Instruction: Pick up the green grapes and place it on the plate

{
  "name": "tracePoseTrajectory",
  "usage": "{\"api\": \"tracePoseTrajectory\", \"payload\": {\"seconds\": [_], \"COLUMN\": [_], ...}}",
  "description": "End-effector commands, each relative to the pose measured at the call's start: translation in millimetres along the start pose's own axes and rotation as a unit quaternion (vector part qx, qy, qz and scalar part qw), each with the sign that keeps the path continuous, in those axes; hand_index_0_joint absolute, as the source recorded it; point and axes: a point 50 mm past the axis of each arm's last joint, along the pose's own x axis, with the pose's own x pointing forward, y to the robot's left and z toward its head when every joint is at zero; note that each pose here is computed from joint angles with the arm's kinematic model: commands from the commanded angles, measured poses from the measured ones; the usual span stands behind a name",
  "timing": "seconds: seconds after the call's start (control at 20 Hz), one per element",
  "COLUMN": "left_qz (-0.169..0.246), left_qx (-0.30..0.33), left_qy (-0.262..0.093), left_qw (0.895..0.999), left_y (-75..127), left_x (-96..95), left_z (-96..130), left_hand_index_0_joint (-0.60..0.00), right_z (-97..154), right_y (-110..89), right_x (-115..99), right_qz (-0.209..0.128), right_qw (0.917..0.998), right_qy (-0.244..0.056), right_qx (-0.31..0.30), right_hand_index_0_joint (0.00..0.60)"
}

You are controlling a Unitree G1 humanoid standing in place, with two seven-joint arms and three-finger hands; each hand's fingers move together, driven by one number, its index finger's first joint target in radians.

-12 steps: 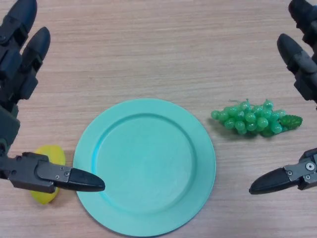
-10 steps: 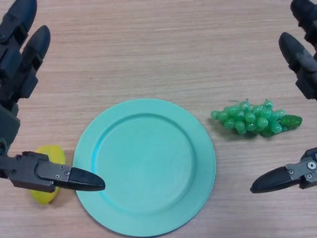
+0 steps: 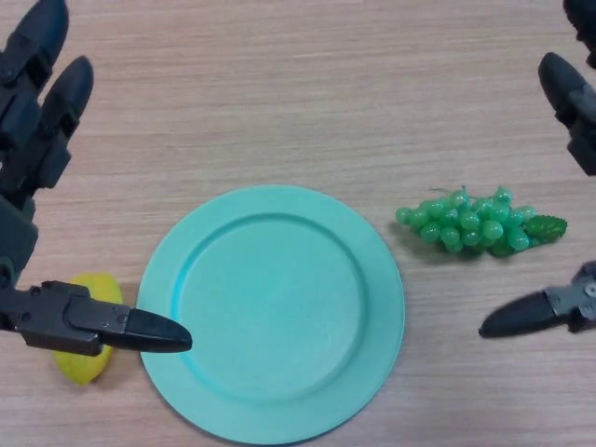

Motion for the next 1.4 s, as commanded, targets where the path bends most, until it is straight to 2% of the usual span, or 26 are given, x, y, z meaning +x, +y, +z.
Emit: {"api": "tracePoseTrajectory", "payload": {"seconds": [0.05, 0.2, 0.4, 0.45, 0.6, 0.65, 0.7, 0.75, 0.85, 1.0, 1.1, 1.15, 1.2, 1.25, 1.35, 1.4], "left_qz": [0.015, 0.017, 0.016, 0.016, 0.022, 0.024, 0.025, 0.028, 0.033, 0.036, 0.038, 0.04, 0.043, 0.049, 0.051, 0.051], "left_qx": [0.06, 0.062, 0.063, 0.062, 0.065, 0.067, 0.067, 0.066, 0.069, 0.069, 0.07, 0.07, 0.071, 0.074, 0.077, 0.077], "left_qy": [-0.105, -0.11, -0.115, -0.115, -0.118, -0.12, -0.12, -0.12, -0.121, -0.12, -0.12, -0.12, -0.119, -0.119, -0.12, -0.119], "left_qw": [0.992, 0.992, 0.991, 0.991, 0.991, 0.99, 0.99, 0.99, 0.99, 0.99, 0.99, 0.989, 0.989, 0.989, 0.988, 0.989], "left_y": [6, 4, 3, 5, 6, 7, 8, 9, 10, 12, 12, 13, 13, 14, 14, 14], "left_x": [-4.0, -3.6, -5.2, -5.8, -7.9, -9.2, -9.7, -10.9, -12.2, -13.5, -14.0, -14.5, -15.1, -16.6, -17.4, -17.7], "left_z": [30, 31, 33, 33, 34, 34, 34, 32, 32, 32, 32, 32, 32, 31, 31, 31], "left_hand_index_0_joint": [0.0, 0.0, 0.0, 0.0, 0.0, 0.0, 0.0, 0.0, 0.0, 0.0, 0.0, 0.0, 0.0, 0.0, 0.0, 0.0], "right_z": [21, 3, -25, -37, -57, -68, -74, -86, -99, -111, -113, -115, -117, -122, -126, -128], "right_y": [-0.9, -5.1, -18.2, -22.3, -31.2, -36.9, -39.0, -42.1, -44.1, -46.0, -46.4, -46.5, -46.5, -46.5, -48.3, -48.7], "right_x": [9, 27, 53, 61, 74, 79, 80, 83, 88, 94, 96, 97, 98, 99, 97, 96], "right_qz": [0.026, 0.041, 0.032, 0.034, 0.039, 0.042, 0.045, 0.054, 0.057, 0.059, 0.059, 0.058, 0.056, 0.056, 0.054, 0.053], "right_qw": [0.9926, 0.9914, 0.9833, 0.978, 0.9697, 0.9631, 0.9601, 0.9498, 0.9411, 0.9283, 0.9226, 0.9179, 0.914, 0.8981, 0.8861, 0.8859], "right_qy": [-0.11, -0.103, -0.084, -0.078, -0.052, -0.029, -0.017, 0.005, 0.028, 0.042, 0.043, 0.045, 0.047, 0.052, 0.058, 0.063], "right_qx": [-0.045, -0.069, -0.158, -0.19, -0.236, -0.264, -0.276, -0.308, -0.332, -0.365, -0.379, -0.39, -0.399, -0.433, -0.457, -0.456], "right_hand_index_0_joint": [0.0, 0.0, 0.0, 0.0, 0.0, 0.0, 0.0, 0.0, 0.0, 0.0, 0.2, 0.351, 0.45, 0.592, 0.6, 0.6]}}
